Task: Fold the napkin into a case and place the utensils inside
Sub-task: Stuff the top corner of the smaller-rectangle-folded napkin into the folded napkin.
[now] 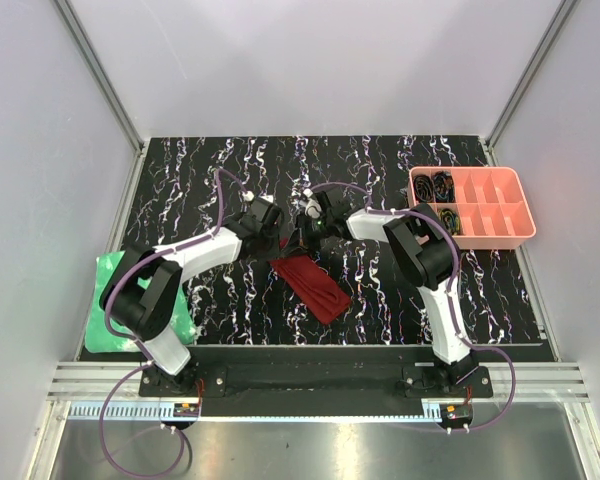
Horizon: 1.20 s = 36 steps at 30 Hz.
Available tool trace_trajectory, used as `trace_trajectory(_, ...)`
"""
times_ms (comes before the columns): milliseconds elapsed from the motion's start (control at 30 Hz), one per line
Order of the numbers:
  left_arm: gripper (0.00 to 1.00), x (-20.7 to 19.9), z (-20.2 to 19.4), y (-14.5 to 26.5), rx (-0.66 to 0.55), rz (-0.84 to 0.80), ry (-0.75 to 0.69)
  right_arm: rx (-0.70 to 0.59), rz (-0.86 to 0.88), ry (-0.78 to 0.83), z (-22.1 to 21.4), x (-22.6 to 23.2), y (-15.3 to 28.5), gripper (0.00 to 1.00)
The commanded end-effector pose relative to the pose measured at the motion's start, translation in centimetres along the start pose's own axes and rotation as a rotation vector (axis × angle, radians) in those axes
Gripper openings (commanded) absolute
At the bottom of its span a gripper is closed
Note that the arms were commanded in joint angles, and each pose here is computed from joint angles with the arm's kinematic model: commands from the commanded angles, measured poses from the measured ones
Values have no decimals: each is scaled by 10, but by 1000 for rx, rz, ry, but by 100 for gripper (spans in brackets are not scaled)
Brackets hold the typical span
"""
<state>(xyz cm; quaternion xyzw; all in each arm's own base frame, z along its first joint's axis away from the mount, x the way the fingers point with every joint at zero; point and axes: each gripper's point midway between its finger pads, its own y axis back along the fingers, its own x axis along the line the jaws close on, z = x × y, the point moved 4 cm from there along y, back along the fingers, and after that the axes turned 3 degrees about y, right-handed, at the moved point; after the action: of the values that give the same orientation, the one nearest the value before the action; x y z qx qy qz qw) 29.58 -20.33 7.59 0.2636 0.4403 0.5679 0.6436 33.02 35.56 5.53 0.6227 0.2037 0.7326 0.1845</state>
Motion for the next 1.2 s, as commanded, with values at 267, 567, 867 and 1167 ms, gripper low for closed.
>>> trace_trajectory(267,0,-17,21,10,-102,-78,64,29,62,38,-2,8,-32,0)
trace_trajectory(567,0,-3,16,6,-76,-26,95,-4,50,73,3,19,-6,19)
trace_trajectory(867,0,4,11,9,-75,-17,84,-52,29,96,3,22,21,29)
trace_trajectory(1167,0,3,14,14,-88,-29,84,-27,20,66,16,13,5,10)
